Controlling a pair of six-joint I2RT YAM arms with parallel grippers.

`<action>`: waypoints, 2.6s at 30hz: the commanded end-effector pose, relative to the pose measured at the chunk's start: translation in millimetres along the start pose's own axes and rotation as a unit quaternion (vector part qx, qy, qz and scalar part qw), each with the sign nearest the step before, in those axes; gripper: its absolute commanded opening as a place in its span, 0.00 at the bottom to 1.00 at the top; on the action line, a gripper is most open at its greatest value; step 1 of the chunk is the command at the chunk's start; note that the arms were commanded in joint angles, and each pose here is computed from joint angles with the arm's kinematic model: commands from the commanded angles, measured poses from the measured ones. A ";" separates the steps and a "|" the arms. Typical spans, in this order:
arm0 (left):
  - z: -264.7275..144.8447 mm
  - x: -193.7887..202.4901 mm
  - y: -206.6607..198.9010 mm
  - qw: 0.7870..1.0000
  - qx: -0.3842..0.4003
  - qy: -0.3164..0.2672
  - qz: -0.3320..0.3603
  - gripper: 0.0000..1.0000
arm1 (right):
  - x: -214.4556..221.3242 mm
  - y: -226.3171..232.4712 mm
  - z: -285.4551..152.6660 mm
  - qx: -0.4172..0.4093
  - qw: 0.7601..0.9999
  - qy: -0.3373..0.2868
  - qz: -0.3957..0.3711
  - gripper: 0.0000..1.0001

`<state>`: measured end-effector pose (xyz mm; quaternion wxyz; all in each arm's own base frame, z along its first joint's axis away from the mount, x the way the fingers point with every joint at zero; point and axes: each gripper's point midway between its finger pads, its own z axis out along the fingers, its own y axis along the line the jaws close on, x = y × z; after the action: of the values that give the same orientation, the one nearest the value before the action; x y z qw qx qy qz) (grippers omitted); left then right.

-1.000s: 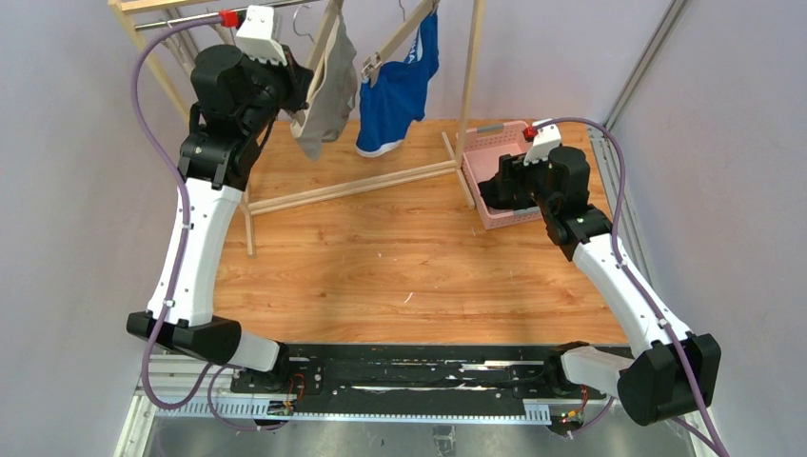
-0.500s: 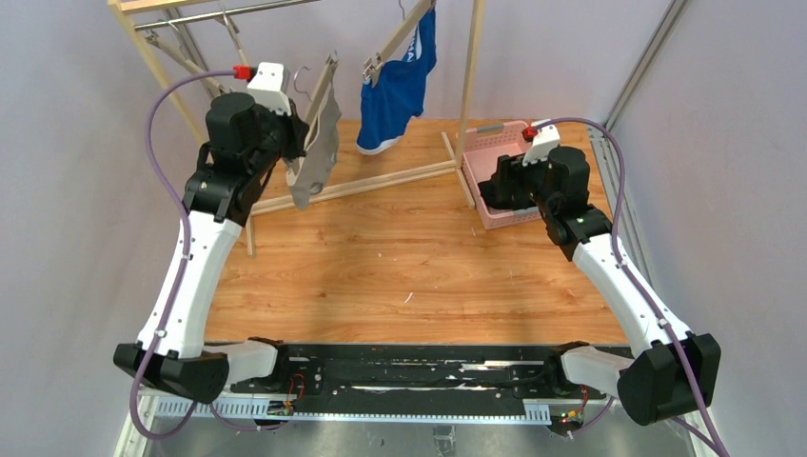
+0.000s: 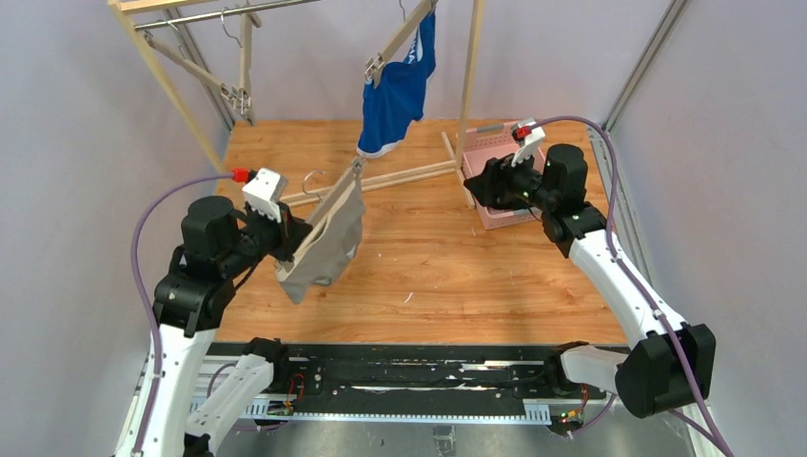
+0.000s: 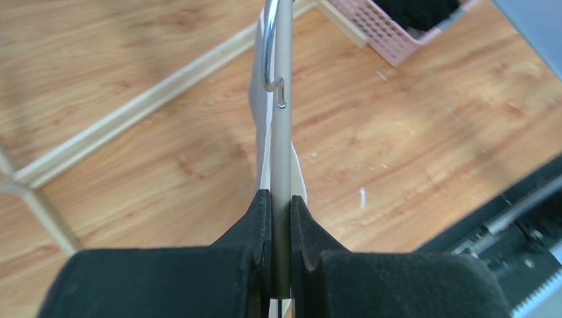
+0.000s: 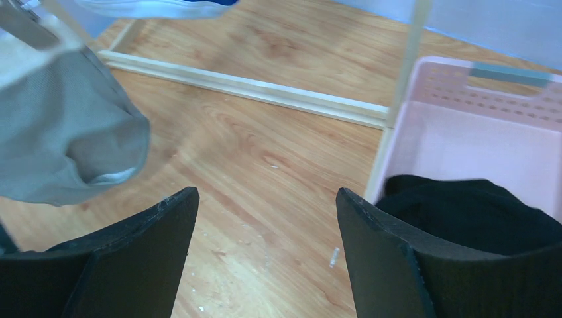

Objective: Remove the underwear clipped to the hanger

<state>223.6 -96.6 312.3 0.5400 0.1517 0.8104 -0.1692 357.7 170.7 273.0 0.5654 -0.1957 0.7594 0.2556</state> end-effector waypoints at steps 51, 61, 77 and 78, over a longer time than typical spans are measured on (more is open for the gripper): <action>-14.9 8.6 -114.6 0.931 0.361 0.007 -0.061 0.00 | -35.6 184.3 -55.5 -0.495 0.865 -0.028 -0.072 0.72; -30.6 -26.6 -120.9 0.927 0.368 -0.062 -0.046 0.00 | -45.9 163.6 -42.4 -0.378 0.918 -0.101 -0.067 0.74; -15.8 -79.5 -105.7 0.930 0.305 -0.188 -0.081 0.00 | -104.5 187.0 -61.5 -0.401 0.862 -0.299 0.089 0.69; -13.9 -80.3 -106.3 0.930 0.305 -0.189 -0.084 0.00 | -108.3 190.5 -62.0 -0.413 0.853 -0.304 0.098 0.69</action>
<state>186.5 -189.1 381.2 0.5569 0.2252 0.6445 -0.4730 245.9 285.0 375.4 0.5878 -0.2781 0.4793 0.5894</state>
